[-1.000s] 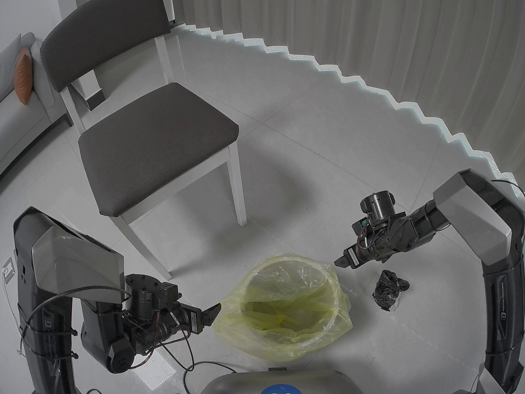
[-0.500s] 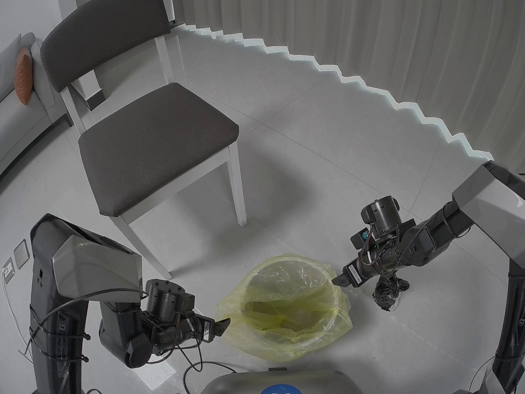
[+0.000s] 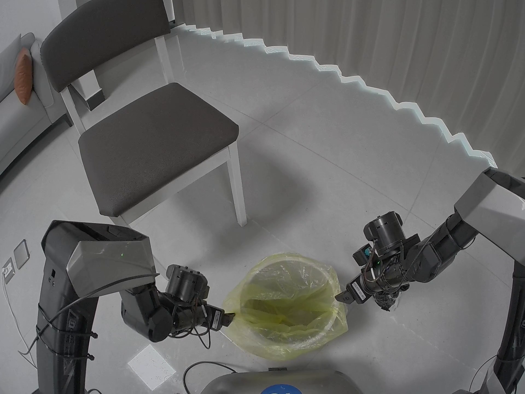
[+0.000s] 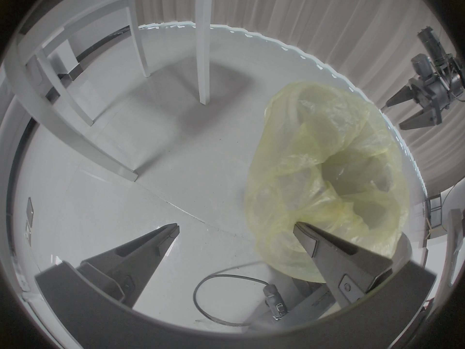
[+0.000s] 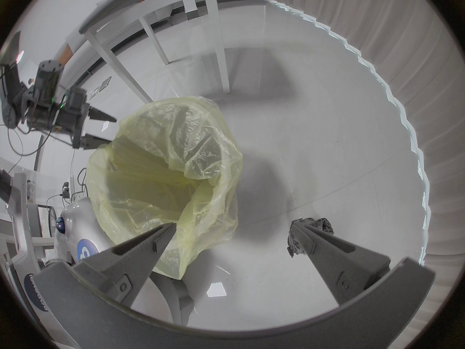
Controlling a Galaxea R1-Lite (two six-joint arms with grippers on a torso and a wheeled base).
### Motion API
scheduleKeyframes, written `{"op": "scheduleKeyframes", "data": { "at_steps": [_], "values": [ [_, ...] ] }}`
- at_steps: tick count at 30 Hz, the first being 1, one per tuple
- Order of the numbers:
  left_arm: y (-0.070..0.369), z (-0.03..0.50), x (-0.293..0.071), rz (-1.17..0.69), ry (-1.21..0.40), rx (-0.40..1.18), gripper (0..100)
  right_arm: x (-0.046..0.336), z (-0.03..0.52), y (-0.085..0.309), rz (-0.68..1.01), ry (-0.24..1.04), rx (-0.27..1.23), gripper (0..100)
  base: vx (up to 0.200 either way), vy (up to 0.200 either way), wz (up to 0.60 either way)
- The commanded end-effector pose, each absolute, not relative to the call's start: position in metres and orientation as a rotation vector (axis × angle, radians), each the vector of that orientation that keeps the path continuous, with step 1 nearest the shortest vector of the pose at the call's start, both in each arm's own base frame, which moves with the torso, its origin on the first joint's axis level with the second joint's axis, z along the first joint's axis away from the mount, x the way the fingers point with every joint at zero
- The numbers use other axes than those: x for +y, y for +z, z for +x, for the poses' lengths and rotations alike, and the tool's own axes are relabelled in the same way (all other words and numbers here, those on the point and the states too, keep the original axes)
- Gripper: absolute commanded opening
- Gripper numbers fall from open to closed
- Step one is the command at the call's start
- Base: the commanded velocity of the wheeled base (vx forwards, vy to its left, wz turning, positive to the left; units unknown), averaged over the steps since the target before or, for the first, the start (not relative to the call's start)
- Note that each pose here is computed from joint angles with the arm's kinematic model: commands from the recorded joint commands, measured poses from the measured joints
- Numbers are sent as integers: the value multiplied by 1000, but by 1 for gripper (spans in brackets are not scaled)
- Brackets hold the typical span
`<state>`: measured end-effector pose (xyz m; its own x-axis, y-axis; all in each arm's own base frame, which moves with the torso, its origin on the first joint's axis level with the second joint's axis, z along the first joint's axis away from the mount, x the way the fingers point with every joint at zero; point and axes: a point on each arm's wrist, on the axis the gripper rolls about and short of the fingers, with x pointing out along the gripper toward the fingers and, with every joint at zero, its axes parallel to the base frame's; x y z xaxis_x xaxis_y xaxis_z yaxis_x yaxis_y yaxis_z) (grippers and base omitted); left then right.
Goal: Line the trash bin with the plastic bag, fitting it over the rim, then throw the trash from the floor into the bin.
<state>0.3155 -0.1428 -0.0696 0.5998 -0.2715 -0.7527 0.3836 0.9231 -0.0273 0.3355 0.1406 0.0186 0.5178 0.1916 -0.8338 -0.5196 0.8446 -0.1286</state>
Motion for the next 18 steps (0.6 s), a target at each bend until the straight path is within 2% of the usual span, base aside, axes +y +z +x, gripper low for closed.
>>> {"op": "scheduleKeyframes", "data": {
  "at_steps": [1, 7, 18],
  "values": [
    [-63, 347, -156, 162, -396, 798, 100, 139, 329, 17, -396, 454, 949, 100, 0, 0, 0],
    [-60, 359, -168, 173, -407, 824, 100, 144, 325, 16, -402, 469, 953, 100, 0, 0, 0],
    [-63, 352, -161, 164, -397, 818, 100, 149, 313, 6, -428, 496, 995, 100, 0, 0, 0]
  ]
}}
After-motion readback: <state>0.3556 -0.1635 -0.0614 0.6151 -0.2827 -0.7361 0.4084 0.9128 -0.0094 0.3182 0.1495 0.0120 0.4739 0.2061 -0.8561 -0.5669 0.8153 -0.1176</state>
